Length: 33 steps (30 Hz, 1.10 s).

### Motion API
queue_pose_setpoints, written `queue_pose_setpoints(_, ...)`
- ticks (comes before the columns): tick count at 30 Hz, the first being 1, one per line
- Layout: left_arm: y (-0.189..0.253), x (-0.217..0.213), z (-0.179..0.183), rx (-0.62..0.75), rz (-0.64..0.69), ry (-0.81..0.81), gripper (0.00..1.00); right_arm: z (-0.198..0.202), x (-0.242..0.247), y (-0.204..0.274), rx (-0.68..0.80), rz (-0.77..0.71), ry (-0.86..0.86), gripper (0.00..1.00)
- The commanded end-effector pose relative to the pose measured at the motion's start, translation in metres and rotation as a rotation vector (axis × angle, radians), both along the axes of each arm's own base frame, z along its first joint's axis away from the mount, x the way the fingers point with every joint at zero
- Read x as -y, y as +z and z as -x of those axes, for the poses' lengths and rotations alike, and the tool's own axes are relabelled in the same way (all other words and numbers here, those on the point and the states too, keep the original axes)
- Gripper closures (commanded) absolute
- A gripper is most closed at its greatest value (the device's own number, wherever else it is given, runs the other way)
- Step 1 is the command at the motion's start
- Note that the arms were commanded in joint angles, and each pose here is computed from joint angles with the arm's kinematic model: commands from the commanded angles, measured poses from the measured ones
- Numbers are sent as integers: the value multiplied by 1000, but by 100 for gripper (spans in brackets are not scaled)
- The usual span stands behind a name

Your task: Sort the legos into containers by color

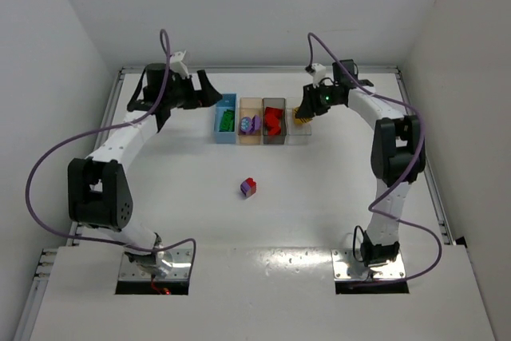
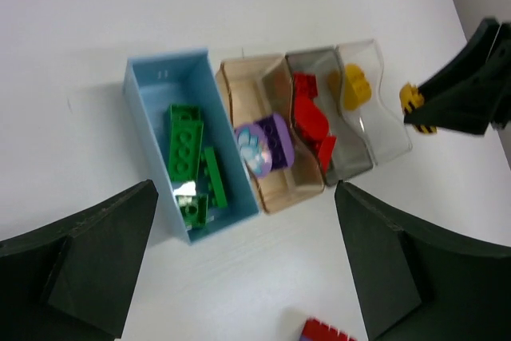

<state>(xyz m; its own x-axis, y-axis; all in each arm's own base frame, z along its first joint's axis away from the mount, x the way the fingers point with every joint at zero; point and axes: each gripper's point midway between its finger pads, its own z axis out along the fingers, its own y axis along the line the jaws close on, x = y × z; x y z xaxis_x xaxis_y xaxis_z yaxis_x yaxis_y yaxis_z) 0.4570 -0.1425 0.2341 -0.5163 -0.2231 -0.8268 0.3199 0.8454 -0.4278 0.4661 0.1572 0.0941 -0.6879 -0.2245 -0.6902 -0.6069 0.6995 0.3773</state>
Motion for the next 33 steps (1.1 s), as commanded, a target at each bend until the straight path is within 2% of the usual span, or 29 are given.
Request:
queue_pose_setpoints(1,-12,3,26,-58,108,-107,0,-18,-6,5,65,28,12,72)
queue_pose_setpoints(2,-9,6,30,-42,111,-137,0,-19,-5,5,72,39,12,66)
queue_pose_setpoints(3,-13,3,33,-28,90,-168,0,-21,-5,2,69,40,12,55)
queue_pose_setpoints(7,-1,18,49,54,10,-278,0,-19,-8,0,61,48,16,26)
queue_pose_setpoints(9,-9,26,59,59,-54,-350,0,-18,-9,6,71,39,22,19)
queue_pose_setpoints(11,-10,49,79,72,-67,-487,0,-17,-11,23,103,26,29,19)
queue_pose_setpoints(12,-22,56,91,26,-83,-537,1,-15,-11,27,109,25,28,19)
queue_pose_setpoints(15,-41,88,127,23,-180,-713,6,-6,-5,52,150,14,10,19)
queue_pose_setpoints(16,-48,103,138,51,-256,-770,9,1,-4,52,144,15,10,19)
queue_pose_setpoints(18,-62,112,154,30,-328,-814,15,9,3,68,178,19,7,19)
queue_pose_setpoints(19,-72,119,164,30,-380,-843,22,18,4,63,166,26,13,19)
queue_pose_setpoints(20,-82,121,169,8,-395,-855,25,23,9,64,166,26,4,19)
queue_pose_setpoints(23,-104,118,183,-53,-437,-856,29,39,21,66,169,34,-10,19)
queue_pose_setpoints(26,-125,103,189,-116,-505,-762,25,51,27,68,182,44,-9,19)
queue_pose_setpoints(29,-129,84,192,-99,-512,-627,21,57,34,68,191,57,-19,19)
queue_pose_setpoints(33,-130,77,204,-71,-483,-566,21,59,43,65,181,60,-40,19)
